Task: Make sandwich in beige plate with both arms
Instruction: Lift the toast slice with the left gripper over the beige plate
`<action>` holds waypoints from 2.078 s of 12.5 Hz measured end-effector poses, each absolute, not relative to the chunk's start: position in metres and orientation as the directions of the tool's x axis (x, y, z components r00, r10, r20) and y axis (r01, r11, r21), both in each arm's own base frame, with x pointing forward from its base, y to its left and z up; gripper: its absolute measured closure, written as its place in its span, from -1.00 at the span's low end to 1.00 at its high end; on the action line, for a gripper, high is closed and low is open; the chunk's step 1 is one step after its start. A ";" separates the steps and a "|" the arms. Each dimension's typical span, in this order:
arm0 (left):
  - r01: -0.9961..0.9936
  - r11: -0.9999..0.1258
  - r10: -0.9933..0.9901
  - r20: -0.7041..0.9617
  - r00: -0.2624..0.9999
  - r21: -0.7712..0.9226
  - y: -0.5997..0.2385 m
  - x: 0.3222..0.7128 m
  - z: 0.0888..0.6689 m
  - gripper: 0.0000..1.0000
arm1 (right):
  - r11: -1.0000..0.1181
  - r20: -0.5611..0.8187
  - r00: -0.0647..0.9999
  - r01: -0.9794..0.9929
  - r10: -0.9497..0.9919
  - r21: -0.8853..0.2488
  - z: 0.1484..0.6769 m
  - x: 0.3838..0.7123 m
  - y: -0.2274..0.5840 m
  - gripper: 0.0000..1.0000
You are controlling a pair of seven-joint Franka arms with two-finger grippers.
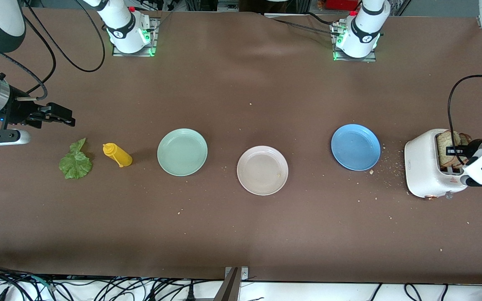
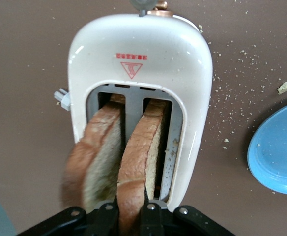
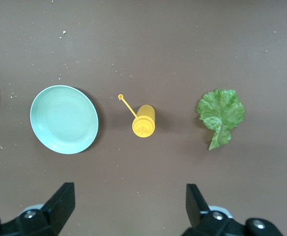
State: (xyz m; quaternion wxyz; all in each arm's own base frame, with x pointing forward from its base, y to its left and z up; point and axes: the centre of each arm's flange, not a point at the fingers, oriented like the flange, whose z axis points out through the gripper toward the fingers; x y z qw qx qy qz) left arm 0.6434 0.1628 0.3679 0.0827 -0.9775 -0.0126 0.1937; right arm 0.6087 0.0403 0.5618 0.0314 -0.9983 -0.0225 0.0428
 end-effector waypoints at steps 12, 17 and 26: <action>0.042 -0.968 -0.062 -0.401 0.914 0.247 0.066 0.655 0.457 0.80 | -0.970 -0.109 0.966 0.225 0.234 -0.089 0.546 0.608 0.007 -0.99; 0.105 -0.811 -0.244 -0.496 0.833 0.576 -0.083 0.669 0.359 0.80 | -0.946 -0.161 0.934 0.302 0.318 -0.119 0.515 0.612 -0.006 -1.00; 0.104 -0.704 -0.218 -0.354 0.910 0.702 -0.275 0.678 0.272 0.80 | -0.616 0.192 0.717 0.681 0.670 -0.396 0.417 0.591 -0.121 -0.99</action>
